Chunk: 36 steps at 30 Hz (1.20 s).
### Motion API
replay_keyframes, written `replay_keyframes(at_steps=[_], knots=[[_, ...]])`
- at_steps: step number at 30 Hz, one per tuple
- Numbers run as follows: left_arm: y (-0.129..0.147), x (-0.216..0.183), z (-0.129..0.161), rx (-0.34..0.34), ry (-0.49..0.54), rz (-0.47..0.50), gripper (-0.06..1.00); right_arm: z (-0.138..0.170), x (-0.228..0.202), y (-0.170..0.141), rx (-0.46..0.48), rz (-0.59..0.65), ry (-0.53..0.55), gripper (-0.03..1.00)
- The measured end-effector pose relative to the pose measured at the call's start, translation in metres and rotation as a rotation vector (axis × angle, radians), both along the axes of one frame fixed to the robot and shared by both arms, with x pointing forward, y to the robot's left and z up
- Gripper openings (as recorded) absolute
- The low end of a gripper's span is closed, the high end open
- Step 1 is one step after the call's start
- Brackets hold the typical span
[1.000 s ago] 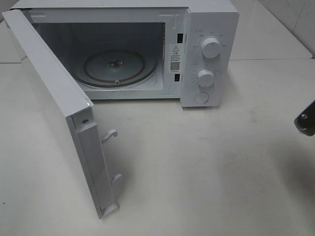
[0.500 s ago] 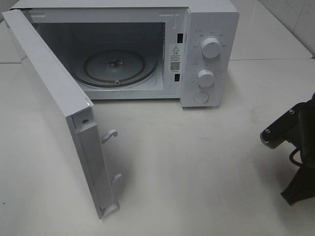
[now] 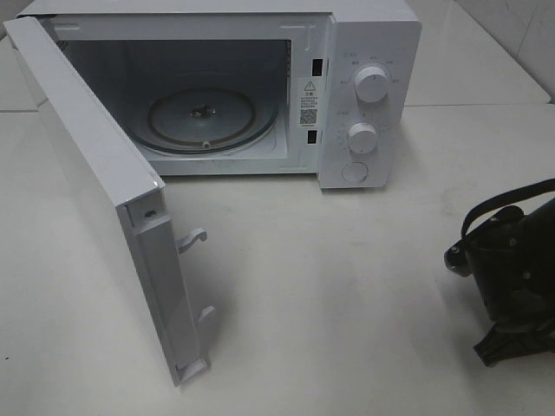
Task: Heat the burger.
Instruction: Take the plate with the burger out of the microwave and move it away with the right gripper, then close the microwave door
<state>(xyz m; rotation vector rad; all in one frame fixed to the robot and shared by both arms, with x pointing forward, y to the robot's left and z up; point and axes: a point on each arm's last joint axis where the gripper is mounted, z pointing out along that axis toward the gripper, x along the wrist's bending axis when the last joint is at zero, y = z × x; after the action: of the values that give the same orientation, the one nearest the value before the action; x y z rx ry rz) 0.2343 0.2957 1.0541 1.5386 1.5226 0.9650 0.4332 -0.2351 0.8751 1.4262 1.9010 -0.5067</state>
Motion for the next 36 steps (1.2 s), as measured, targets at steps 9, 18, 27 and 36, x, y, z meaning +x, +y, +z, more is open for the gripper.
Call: replay_keyframes(at_steps=[9,18,27,36], knots=[[0.0,0.0,0.0,0.0,0.0,0.0,0.97,-0.006,0.005,0.001,-0.016,0.042,-0.028,0.22],[0.0,0.0,0.0,0.0,0.0,0.0,0.97,-0.006,0.004,0.006,0.076,0.036,-0.021,0.49],[0.0,0.0,0.0,0.0,0.0,0.0,0.97,0.023,0.001,0.009,0.173,0.098,-0.038,0.54],[0.0,0.0,0.0,0.0,0.0,0.0,0.97,0.061,-0.016,0.018,0.41,0.238,-0.003,0.69]])
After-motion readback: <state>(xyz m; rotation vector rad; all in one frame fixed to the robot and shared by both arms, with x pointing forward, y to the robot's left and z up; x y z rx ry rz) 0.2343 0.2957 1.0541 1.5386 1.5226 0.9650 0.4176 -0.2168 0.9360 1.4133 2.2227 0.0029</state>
